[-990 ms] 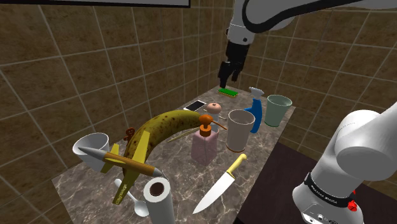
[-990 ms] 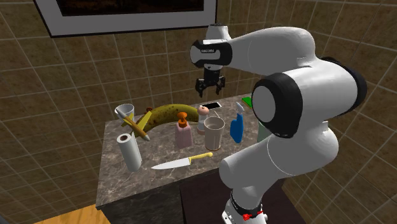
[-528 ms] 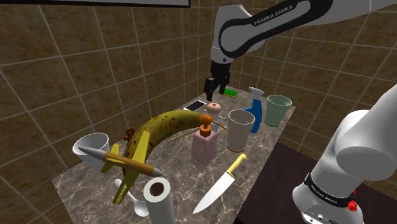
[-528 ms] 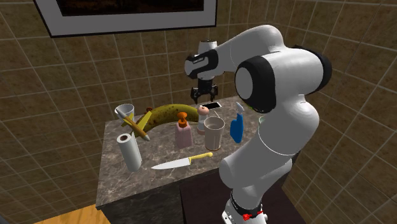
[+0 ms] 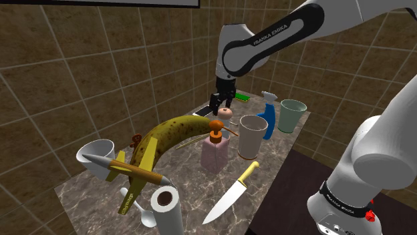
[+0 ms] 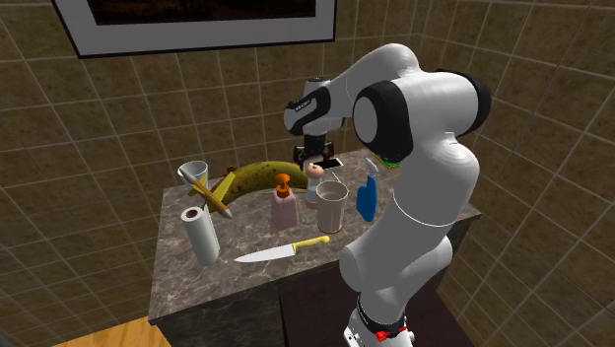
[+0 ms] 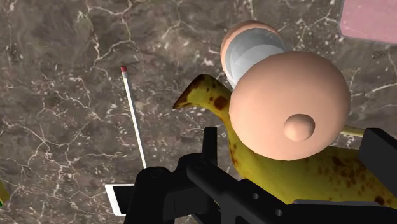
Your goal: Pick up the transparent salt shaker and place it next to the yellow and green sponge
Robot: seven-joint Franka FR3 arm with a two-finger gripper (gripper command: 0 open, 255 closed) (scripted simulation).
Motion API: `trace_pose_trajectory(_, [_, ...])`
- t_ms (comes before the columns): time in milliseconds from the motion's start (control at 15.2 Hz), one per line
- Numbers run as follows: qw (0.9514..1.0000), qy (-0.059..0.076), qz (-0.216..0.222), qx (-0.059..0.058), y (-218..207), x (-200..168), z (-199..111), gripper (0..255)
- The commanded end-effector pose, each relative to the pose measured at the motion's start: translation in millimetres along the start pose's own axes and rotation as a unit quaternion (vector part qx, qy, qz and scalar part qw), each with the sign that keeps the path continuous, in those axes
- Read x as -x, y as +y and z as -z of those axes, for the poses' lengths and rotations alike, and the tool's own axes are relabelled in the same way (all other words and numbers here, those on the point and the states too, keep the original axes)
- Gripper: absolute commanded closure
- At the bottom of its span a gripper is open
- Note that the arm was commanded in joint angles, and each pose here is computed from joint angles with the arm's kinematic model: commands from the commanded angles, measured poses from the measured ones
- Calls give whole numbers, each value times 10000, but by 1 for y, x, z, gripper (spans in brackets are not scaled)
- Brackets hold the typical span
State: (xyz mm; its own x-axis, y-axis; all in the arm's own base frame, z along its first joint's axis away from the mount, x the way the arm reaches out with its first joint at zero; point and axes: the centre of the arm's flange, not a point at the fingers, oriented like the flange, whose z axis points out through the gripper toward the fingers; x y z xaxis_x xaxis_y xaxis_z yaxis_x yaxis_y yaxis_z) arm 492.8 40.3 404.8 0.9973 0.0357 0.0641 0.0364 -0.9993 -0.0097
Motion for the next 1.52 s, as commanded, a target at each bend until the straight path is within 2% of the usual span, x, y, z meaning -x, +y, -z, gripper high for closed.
trace_pose_trajectory(0, [10000, 2, 0, 0, 1, 0, -9, 0])
trace_pose_trajectory(462, [10000, 2, 0, 0, 1, 0, -9, 0])
trace_pose_trajectory(528, [10000, 2, 0, 0, 1, 0, -9, 255])
trace_pose_trajectory(1122, [10000, 2, 0, 0, 1, 0, -9, 255])
trace_pose_trajectory(1452, [10000, 2, 0, 0, 0, -1, 17, 255])
